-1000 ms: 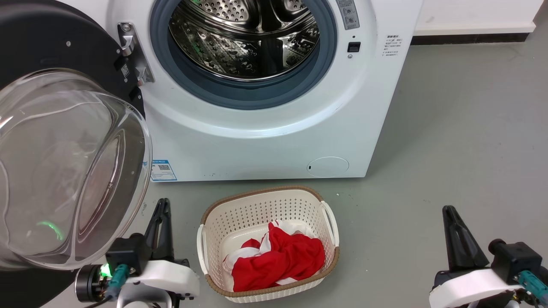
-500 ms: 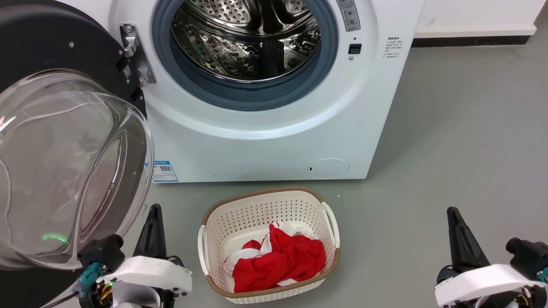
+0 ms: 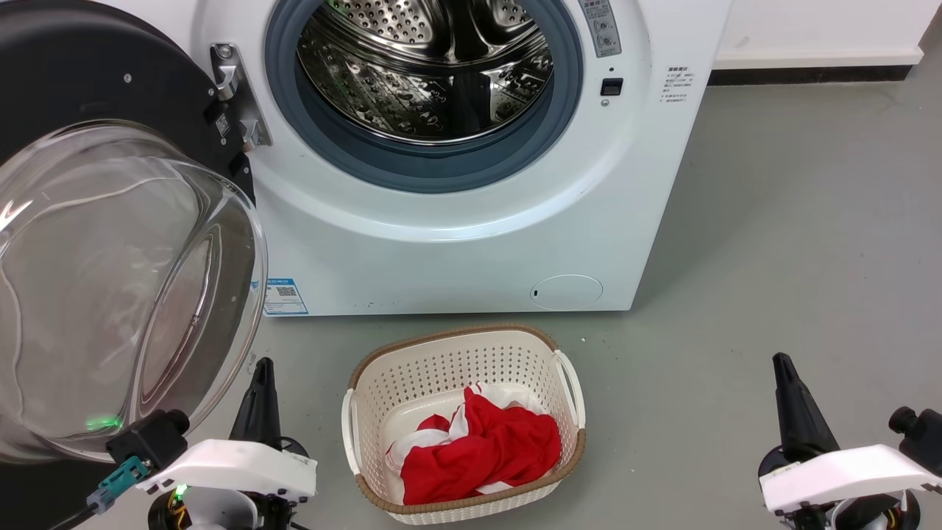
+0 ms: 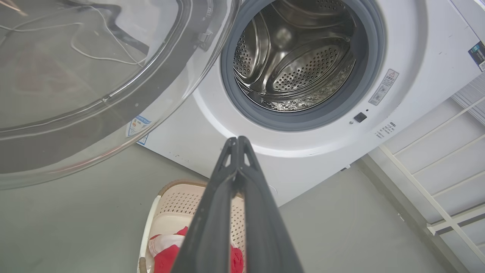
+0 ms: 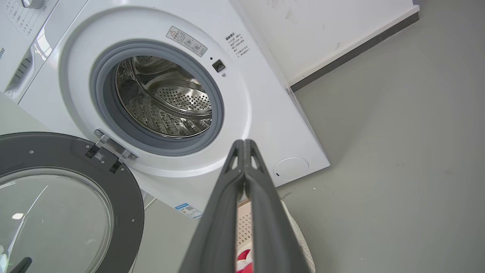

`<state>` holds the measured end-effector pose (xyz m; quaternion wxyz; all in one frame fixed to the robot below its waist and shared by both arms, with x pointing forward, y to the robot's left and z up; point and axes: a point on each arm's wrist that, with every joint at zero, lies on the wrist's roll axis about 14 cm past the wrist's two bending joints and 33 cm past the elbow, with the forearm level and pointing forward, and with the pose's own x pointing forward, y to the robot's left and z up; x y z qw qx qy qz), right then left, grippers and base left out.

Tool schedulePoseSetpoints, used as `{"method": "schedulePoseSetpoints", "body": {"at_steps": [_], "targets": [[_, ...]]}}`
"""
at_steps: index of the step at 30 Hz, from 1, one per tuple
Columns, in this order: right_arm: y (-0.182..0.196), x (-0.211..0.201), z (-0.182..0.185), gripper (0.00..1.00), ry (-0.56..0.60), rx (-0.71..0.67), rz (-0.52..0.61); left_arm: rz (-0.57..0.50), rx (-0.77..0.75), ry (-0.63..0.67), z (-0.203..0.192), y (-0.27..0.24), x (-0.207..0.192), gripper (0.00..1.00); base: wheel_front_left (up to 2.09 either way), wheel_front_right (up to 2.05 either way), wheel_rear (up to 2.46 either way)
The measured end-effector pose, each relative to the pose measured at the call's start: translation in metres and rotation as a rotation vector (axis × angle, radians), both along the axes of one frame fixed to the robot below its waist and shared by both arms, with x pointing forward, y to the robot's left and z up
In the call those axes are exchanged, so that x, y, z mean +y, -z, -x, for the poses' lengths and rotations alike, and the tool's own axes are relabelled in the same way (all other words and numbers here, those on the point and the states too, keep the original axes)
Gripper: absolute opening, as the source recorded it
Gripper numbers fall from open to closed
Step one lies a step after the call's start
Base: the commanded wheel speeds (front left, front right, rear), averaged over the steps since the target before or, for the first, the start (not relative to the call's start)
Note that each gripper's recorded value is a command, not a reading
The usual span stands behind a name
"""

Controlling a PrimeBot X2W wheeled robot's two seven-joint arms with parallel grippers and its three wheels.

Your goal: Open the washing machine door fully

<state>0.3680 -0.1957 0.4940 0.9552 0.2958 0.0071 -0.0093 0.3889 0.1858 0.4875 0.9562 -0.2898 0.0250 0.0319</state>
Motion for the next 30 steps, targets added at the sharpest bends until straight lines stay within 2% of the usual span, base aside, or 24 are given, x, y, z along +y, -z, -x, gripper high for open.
{"method": "schedulePoseSetpoints", "body": {"at_steps": [30], "targets": [[0.0006, -0.0042, -0.0076, 0.00, 0.023, 0.013, -0.398, 0.407, 0.016, -0.015, -0.0003, 0.0013, 0.0053, 0.00, 0.00, 0.00, 0.00]]}}
